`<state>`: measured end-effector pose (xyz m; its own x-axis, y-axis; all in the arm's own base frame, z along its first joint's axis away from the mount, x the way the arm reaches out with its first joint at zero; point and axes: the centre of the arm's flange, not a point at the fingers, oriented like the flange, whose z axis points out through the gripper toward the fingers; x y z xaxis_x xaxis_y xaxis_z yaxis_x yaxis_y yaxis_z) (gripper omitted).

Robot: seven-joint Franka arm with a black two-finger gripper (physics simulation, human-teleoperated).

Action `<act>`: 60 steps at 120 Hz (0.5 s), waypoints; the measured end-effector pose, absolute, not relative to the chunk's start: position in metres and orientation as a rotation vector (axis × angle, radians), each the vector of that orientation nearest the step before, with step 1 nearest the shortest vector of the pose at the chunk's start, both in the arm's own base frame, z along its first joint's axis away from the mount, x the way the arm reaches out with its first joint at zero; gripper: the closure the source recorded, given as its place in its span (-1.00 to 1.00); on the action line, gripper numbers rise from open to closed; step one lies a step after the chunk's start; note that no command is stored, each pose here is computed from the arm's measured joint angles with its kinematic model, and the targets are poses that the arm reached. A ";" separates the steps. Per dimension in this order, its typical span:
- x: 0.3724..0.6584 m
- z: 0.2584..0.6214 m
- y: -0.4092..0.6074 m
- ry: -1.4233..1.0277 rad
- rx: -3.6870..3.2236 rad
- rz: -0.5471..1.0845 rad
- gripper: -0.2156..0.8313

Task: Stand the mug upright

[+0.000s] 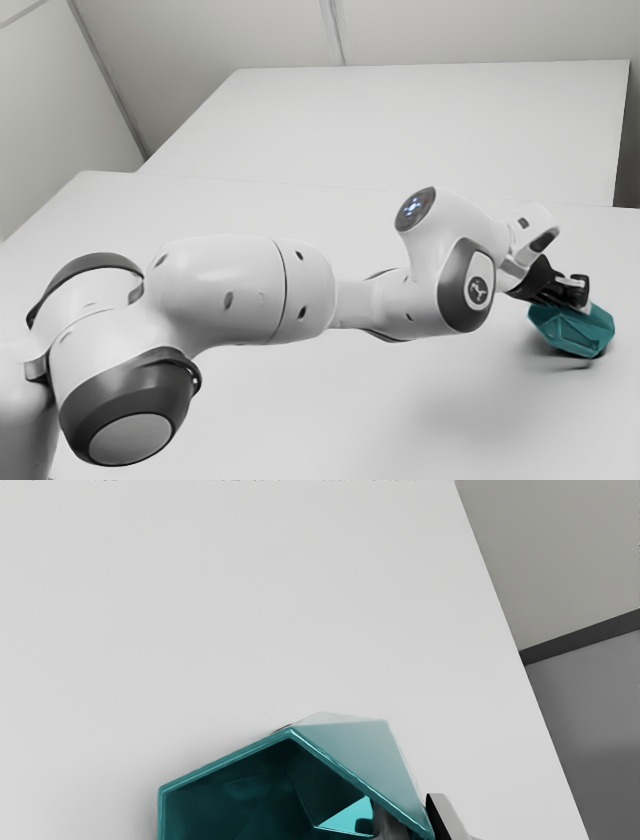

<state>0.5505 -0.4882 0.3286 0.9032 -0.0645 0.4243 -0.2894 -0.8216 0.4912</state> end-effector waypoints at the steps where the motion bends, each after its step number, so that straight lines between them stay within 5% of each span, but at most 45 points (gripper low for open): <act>1: 0.550 0.329 -0.488 -0.254 2.499 0.532 0.79; 60: 0.550 0.370 -0.434 -0.241 2.528 0.527 0.91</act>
<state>0.5504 -0.4344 0.3696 0.9075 -0.0621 0.4153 -0.2738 -0.8373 0.4732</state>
